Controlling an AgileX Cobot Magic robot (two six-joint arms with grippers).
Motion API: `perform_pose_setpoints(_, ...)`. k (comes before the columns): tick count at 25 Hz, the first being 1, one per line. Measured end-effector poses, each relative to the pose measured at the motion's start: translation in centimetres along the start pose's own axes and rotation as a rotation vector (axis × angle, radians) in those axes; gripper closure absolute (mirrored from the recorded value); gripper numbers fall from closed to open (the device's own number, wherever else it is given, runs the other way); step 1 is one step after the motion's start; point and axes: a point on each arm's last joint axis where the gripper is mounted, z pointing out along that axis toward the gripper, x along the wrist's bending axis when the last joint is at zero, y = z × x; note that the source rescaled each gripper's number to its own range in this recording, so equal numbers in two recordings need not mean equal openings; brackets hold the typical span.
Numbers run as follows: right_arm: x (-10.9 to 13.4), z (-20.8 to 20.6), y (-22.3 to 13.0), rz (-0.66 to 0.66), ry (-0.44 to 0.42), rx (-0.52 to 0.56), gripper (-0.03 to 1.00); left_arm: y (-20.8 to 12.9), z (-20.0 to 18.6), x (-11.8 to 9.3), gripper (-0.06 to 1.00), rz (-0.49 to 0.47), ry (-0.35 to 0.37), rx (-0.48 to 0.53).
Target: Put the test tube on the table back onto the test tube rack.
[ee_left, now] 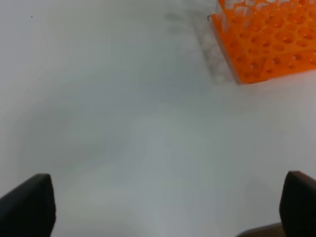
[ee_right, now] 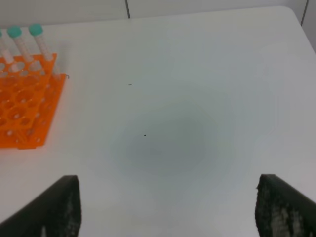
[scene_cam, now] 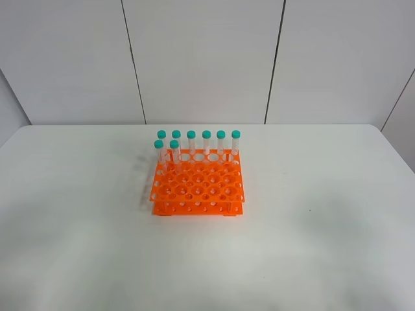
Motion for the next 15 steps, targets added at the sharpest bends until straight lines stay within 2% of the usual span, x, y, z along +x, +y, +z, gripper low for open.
perform_pose_setpoints(15,0.0,0.0,0.0,0.0,0.0,0.0,0.23,0.03,0.0,0.0,-0.05,0.0,0.0,-0.003)
